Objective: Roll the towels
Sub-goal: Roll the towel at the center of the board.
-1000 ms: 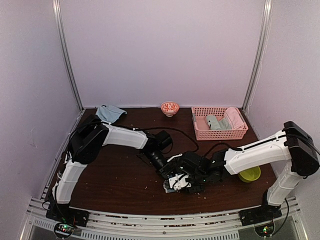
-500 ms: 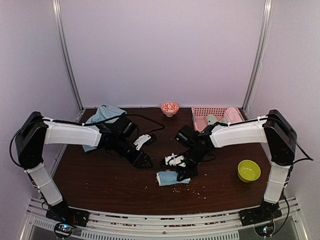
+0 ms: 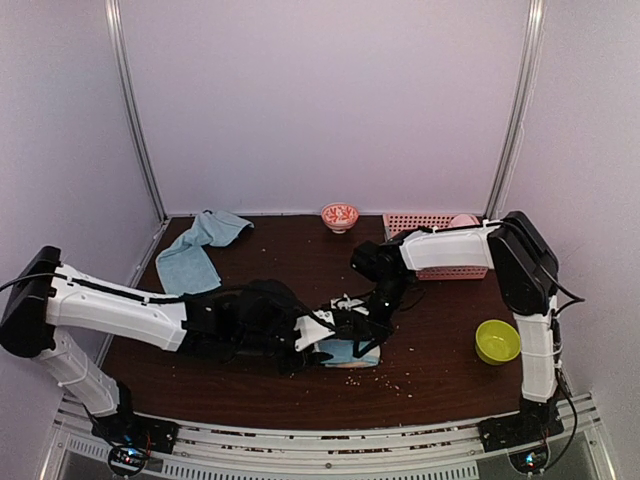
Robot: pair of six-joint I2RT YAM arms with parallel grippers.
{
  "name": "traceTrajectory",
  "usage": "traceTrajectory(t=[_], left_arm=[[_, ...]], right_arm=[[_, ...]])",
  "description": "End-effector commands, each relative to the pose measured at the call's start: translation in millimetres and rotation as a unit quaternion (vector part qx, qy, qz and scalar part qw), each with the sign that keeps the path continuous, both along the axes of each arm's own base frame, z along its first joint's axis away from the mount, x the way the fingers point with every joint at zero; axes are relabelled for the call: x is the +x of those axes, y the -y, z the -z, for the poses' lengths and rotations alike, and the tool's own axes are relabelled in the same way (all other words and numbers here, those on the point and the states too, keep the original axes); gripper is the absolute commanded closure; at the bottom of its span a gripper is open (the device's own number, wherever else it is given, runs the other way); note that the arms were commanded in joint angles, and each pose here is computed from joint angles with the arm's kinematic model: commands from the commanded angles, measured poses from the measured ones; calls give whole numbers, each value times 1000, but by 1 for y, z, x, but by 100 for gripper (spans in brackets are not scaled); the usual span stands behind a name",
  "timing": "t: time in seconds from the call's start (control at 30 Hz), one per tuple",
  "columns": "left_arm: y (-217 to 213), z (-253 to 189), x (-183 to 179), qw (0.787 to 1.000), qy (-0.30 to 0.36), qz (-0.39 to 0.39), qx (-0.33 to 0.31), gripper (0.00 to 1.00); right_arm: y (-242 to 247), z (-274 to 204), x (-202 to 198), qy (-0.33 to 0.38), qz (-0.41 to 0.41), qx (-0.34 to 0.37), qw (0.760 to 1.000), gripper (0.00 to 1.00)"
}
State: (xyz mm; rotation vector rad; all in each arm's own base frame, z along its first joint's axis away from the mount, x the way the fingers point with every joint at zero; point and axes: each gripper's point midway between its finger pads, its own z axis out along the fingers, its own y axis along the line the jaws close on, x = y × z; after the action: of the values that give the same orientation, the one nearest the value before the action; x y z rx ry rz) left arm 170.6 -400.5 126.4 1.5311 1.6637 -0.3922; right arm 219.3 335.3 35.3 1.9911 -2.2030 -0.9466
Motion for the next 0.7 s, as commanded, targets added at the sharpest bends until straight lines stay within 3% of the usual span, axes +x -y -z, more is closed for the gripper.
traceTrajectory(t=[0.0, 0.47, 0.67], left_arm=[[19, 21, 16, 996, 71, -4, 61, 52], [28, 103, 42, 971, 138, -5, 195, 51], [28, 125, 35, 968, 113, 13, 222, 69]], right_arm=[[44, 51, -28, -71, -10, -123, 990, 83], [36, 39, -34, -119, -27, -100, 987, 83], [33, 26, -29, -145, -19, -74, 986, 83]])
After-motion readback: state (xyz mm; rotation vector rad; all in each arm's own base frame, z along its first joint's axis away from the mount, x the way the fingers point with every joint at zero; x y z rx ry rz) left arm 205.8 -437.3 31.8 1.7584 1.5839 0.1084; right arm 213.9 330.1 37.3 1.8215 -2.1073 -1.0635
